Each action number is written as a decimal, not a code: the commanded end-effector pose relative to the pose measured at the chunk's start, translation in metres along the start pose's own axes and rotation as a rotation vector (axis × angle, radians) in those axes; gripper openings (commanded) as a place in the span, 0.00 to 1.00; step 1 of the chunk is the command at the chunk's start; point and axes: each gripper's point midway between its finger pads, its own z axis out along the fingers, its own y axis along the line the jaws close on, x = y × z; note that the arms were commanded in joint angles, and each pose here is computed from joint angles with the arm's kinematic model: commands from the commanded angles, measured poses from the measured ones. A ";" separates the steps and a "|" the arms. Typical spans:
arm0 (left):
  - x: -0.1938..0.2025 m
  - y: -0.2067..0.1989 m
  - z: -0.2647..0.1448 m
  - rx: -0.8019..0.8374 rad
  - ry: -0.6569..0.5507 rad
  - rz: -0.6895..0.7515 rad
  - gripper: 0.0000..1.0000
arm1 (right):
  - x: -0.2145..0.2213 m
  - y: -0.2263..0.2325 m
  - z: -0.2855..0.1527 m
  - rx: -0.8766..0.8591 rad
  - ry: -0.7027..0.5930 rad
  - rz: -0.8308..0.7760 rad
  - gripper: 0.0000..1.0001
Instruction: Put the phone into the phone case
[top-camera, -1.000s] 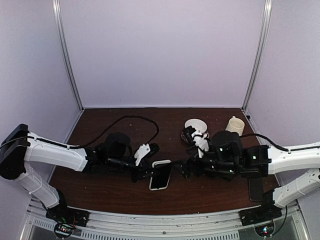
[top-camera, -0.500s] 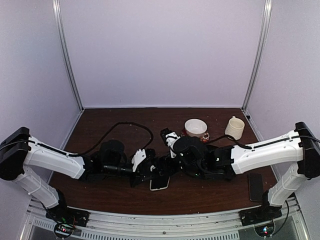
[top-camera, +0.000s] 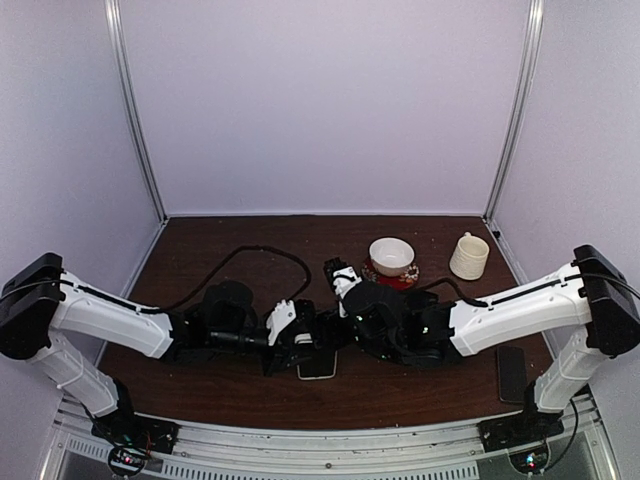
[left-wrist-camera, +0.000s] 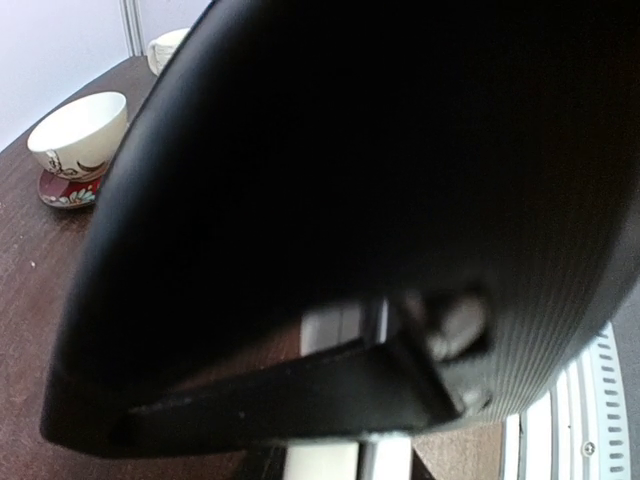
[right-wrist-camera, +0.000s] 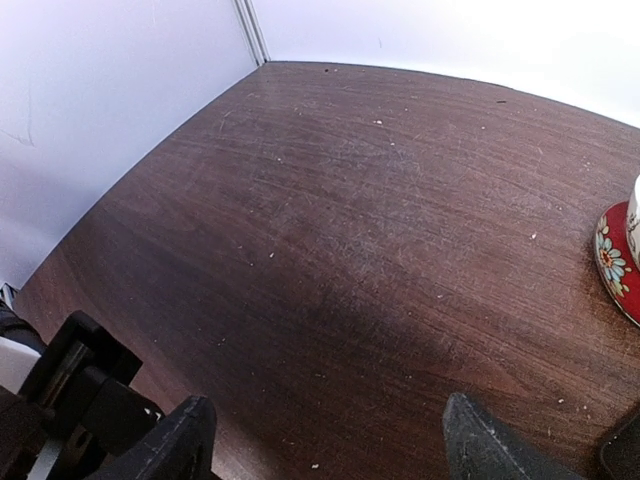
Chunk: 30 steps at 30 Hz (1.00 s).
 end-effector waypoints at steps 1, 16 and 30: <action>-0.014 0.004 0.011 -0.014 -0.013 0.016 0.27 | 0.043 -0.018 0.005 0.064 0.104 -0.085 0.80; -0.015 -0.008 -0.003 0.022 -0.001 0.094 0.00 | 0.007 0.009 -0.065 -0.399 0.198 -0.201 0.96; -0.014 -0.021 -0.010 0.041 -0.005 0.172 0.00 | 0.016 0.022 -0.084 -0.587 0.003 -0.536 0.99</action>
